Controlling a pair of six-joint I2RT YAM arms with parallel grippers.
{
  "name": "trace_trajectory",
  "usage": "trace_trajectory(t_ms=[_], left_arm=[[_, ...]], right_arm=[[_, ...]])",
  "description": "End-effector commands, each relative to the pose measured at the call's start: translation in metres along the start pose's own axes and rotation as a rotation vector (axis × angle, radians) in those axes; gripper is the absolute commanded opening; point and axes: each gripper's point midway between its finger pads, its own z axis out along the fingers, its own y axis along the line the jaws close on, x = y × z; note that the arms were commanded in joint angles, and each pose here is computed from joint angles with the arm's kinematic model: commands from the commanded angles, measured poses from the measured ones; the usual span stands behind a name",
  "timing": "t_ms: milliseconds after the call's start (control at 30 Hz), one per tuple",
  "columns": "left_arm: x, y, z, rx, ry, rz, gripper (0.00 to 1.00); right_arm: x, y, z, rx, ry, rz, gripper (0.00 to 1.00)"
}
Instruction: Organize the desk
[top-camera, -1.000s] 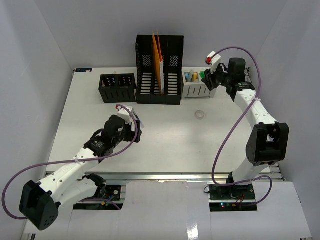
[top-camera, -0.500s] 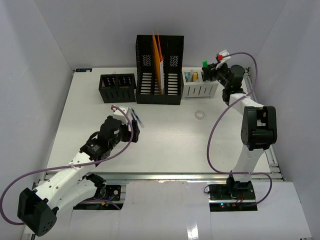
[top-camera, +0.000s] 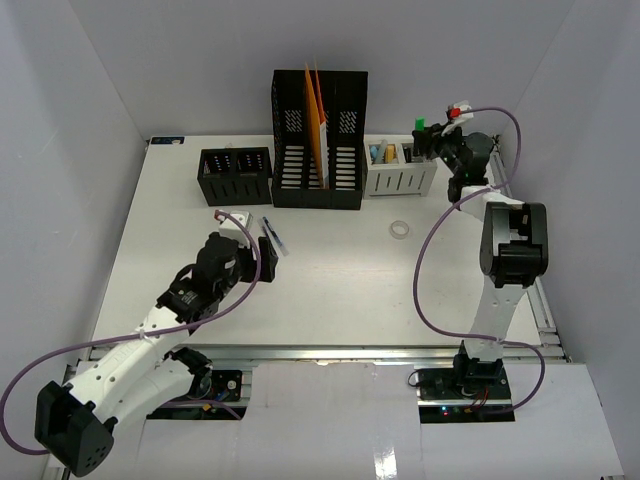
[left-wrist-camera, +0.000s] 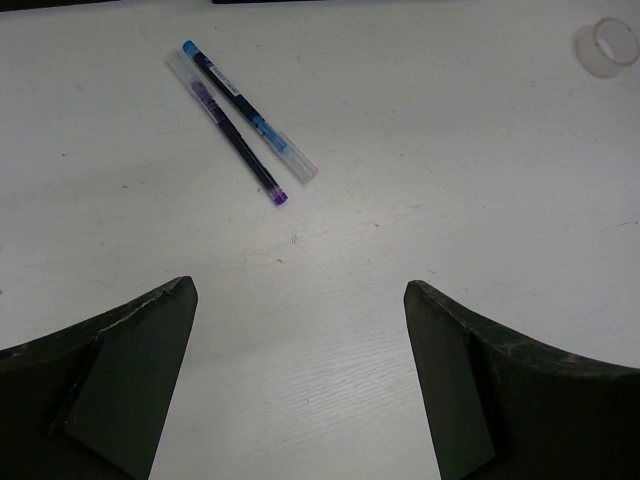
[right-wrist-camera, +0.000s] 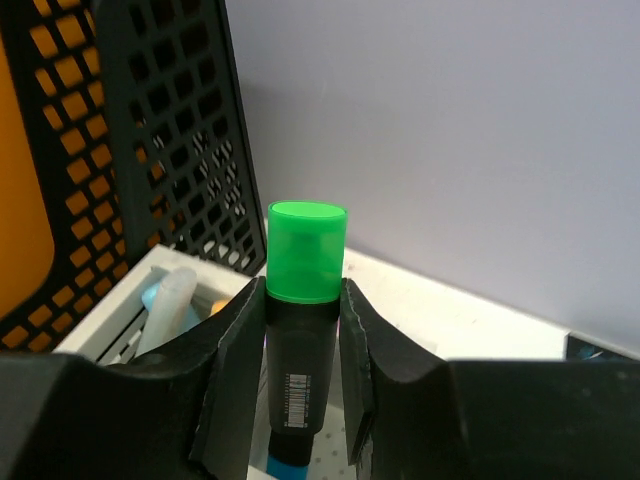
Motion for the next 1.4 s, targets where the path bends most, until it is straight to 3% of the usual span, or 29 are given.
trace_trajectory(t_ms=[0, 100, 200, 333, 467, 667, 800, 1133, 1367], left_arm=[[0.002, -0.002, -0.005, 0.018, -0.002, -0.058, 0.97], [-0.002, -0.015, -0.007, 0.078, -0.013, -0.11, 0.98], [-0.009, -0.052, -0.015, 0.269, -0.006, -0.2, 0.98], [-0.018, -0.075, -0.021, 0.387, -0.011, -0.28, 0.98], [-0.014, -0.092, -0.022, 0.486, 0.008, -0.363, 0.98], [-0.006, -0.11, -0.012, 0.582, 0.035, -0.478, 0.98], [-0.007, -0.12, -0.003, 0.619, 0.068, -0.525, 0.98], [-0.007, -0.128, 0.013, 0.627, 0.108, -0.558, 0.98], [-0.003, -0.128, 0.014, 0.631, 0.118, -0.559, 0.98]], right_arm=[[-0.019, 0.001, 0.003, 0.0, -0.072, -0.009, 0.28], [-0.016, 0.005, -0.001, -0.018, -0.063, -0.021, 0.55], [-0.029, 0.016, -0.01, -0.056, -0.066, -0.069, 0.75], [-0.044, 0.027, -0.024, -0.089, 0.015, -0.119, 0.87], [-0.053, 0.051, -0.05, -0.183, 0.149, -0.138, 0.88], [0.012, 0.089, -0.117, -0.342, 0.576, 0.0, 0.79], [0.07, 0.086, -0.154, -0.268, 0.825, 0.075, 0.77], [0.145, 0.093, -0.168, -0.19, 1.101, 0.044, 0.68], [0.165, 0.092, -0.153, -0.154, 1.126, 0.017, 0.62]])
